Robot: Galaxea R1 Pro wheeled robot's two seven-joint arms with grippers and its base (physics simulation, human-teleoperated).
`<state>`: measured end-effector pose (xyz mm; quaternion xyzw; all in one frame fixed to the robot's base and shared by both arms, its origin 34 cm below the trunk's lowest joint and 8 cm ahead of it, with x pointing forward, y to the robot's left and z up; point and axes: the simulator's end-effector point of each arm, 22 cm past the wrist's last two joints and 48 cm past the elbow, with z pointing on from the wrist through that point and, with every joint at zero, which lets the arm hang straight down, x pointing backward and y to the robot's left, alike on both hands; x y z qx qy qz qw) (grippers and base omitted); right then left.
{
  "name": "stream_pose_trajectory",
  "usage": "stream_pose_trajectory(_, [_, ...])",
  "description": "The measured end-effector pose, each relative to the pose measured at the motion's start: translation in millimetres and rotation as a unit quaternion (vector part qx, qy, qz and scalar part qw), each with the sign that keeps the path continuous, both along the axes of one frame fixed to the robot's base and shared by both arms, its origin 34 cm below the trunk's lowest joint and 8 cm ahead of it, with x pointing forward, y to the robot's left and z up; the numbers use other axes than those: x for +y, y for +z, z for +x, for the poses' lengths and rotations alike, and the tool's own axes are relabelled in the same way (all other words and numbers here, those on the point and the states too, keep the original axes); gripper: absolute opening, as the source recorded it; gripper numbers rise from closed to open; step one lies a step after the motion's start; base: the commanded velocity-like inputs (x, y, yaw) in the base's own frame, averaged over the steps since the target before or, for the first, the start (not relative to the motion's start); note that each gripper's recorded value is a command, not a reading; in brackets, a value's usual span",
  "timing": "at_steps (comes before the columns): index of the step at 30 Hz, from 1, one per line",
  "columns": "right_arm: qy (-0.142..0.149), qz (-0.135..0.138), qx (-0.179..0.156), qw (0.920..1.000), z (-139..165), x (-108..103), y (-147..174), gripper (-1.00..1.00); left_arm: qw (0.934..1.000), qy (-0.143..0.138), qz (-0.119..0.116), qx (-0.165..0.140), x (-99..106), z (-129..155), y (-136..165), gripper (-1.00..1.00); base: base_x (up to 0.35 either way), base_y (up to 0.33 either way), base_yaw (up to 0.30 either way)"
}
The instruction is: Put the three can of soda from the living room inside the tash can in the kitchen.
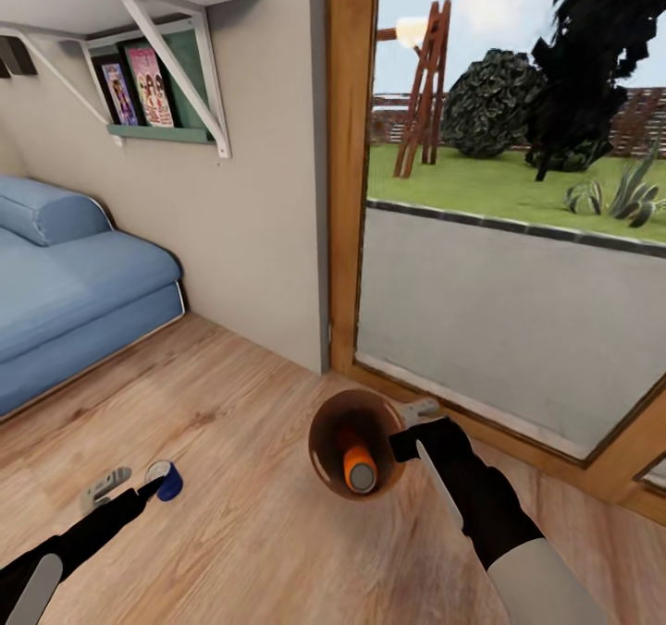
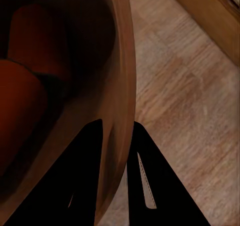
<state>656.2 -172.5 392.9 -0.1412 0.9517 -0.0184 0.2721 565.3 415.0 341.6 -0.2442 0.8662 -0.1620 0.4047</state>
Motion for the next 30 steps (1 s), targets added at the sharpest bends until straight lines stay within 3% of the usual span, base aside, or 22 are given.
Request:
stream_pose_trajectory(11, [0.002, -0.001, 0.011, 0.9999, -5.0, 0.7, -8.2, -1.00, 1.0000, -0.001, 0.001, 0.003, 0.2, 0.6, 2.1, 1.00, 0.080, 0.000, 0.000])
stream_pose_trajectory(18, [0.004, 0.002, 0.024, 0.9997, -10.3, 6.6, -15.8, -1.00, 0.9989, -0.020, -0.017, 0.038, -2.9, -3.9, 3.4, 1.00, 0.002, 0.000, 0.000])
stream_pose_trajectory(22, [0.005, 0.002, 0.026, 0.9996, -11.5, 8.8, -17.3, -1.00, 0.9983, -0.015, -0.026, 0.051, 15.2, 5.8, 18.2, 1.00, 0.000, 0.000, 0.000])
stream_pose_trajectory(28, [0.004, 0.006, 0.026, 0.9996, -11.4, 10.1, -17.2, -1.00, 0.9992, 0.006, -0.021, 0.032, 35.0, 45.6, 53.1, 1.00, 0.000, 0.000, 0.000])
stream_pose_trajectory(29, [0.003, 0.007, 0.027, 0.9996, -11.4, 10.3, -17.2, -1.00, 0.9993, 0.019, -0.013, 0.030, 43.4, 54.9, 60.7, 1.00, 0.000, 0.000, 0.000])
stream_pose_trajectory(30, [0.001, 0.010, 0.027, 0.9996, -11.2, 9.7, -17.2, -1.00, 0.9982, 0.050, -0.003, 0.033, 62.2, 56.7, 64.0, 1.00, 0.000, 0.000, 0.000])
